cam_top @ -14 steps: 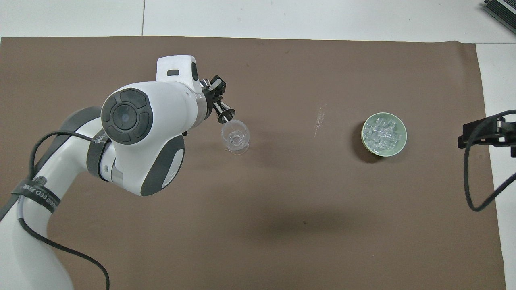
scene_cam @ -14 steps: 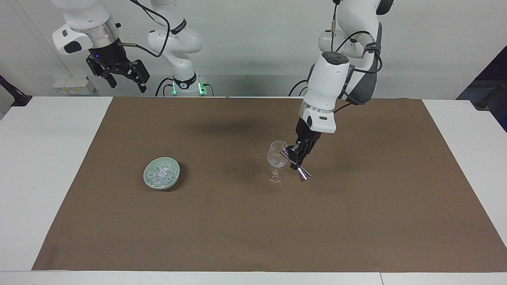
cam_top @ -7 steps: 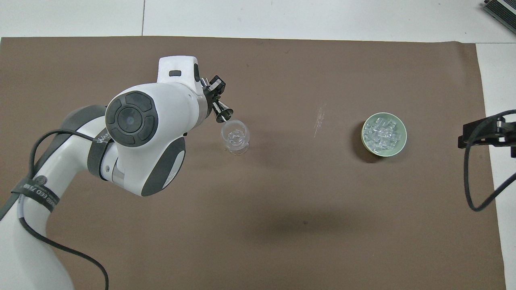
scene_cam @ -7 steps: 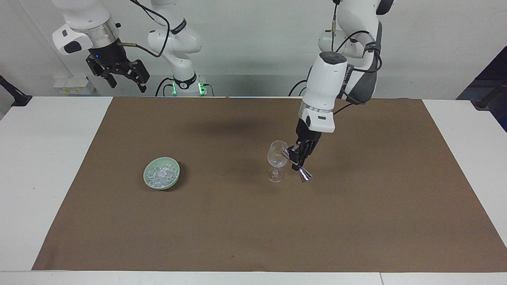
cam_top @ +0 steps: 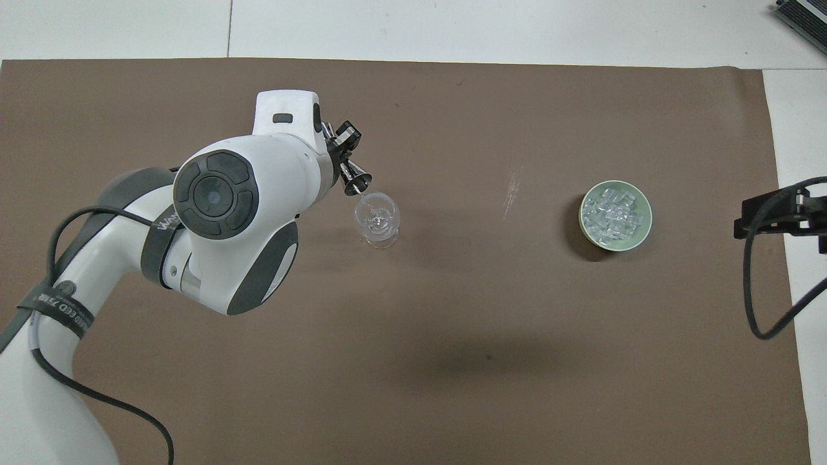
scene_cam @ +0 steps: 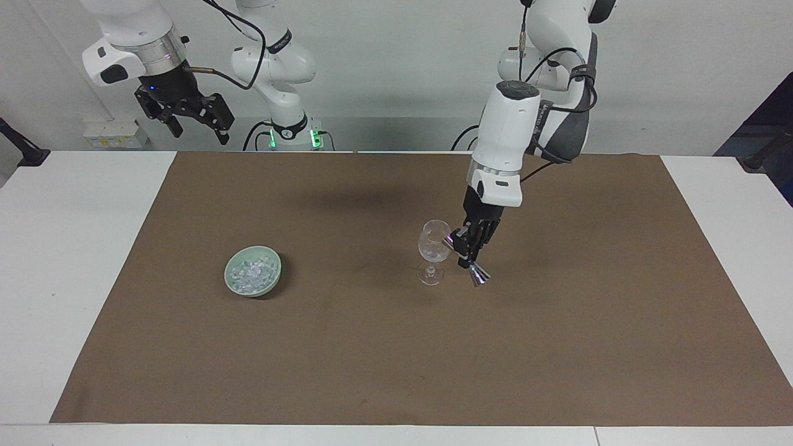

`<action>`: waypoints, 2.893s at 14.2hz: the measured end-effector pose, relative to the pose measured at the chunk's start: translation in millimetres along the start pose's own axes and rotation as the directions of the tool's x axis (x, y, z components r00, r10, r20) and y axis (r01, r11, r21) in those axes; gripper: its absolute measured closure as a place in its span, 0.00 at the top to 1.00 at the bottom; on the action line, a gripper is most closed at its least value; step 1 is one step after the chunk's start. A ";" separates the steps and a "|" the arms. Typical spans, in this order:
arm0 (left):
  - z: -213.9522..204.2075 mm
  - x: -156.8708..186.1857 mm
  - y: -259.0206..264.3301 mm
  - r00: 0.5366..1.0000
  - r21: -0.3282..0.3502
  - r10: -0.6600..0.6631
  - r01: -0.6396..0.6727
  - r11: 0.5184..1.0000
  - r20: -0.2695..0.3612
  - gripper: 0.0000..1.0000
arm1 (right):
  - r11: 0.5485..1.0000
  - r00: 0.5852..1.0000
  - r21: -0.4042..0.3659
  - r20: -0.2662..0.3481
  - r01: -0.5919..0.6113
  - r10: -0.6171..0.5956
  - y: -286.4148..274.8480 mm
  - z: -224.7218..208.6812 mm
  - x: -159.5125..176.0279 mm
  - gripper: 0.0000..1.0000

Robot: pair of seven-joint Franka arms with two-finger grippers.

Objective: Pour wine and add ice with both arms
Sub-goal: 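Hold the tilted bottle above the cup with the left gripper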

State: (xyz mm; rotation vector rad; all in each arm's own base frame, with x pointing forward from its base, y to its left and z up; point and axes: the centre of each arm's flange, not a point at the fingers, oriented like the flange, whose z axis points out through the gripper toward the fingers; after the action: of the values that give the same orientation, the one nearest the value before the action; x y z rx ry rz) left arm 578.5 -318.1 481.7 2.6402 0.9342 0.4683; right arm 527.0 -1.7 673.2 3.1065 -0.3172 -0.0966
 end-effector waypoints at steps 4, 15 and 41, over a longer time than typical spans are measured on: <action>-0.3 0.0 0.4 1.000 -0.001 0.013 -0.013 1.000 -0.012 0.24 | 1.000 1.000 0.000 0.000 0.000 0.000 0.0 0.0 0.0 1.00; -2.3 -10.9 6.7 1.000 -0.017 -0.007 0.007 1.000 -0.025 0.23 | 1.000 1.000 0.000 0.000 -0.001 0.001 0.5 0.0 0.1 1.00; 1.5 -5.3 7.6 0.999 -0.031 0.005 -0.006 1.000 -0.041 0.23 | 1.000 1.000 0.001 0.000 -0.007 0.007 3.8 0.0 0.8 1.00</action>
State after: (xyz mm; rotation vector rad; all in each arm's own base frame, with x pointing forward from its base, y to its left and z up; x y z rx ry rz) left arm 579.4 -327.4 482.2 2.6151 0.9246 0.5357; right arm 527.0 -5.6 673.2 3.1056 -0.3285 -0.0968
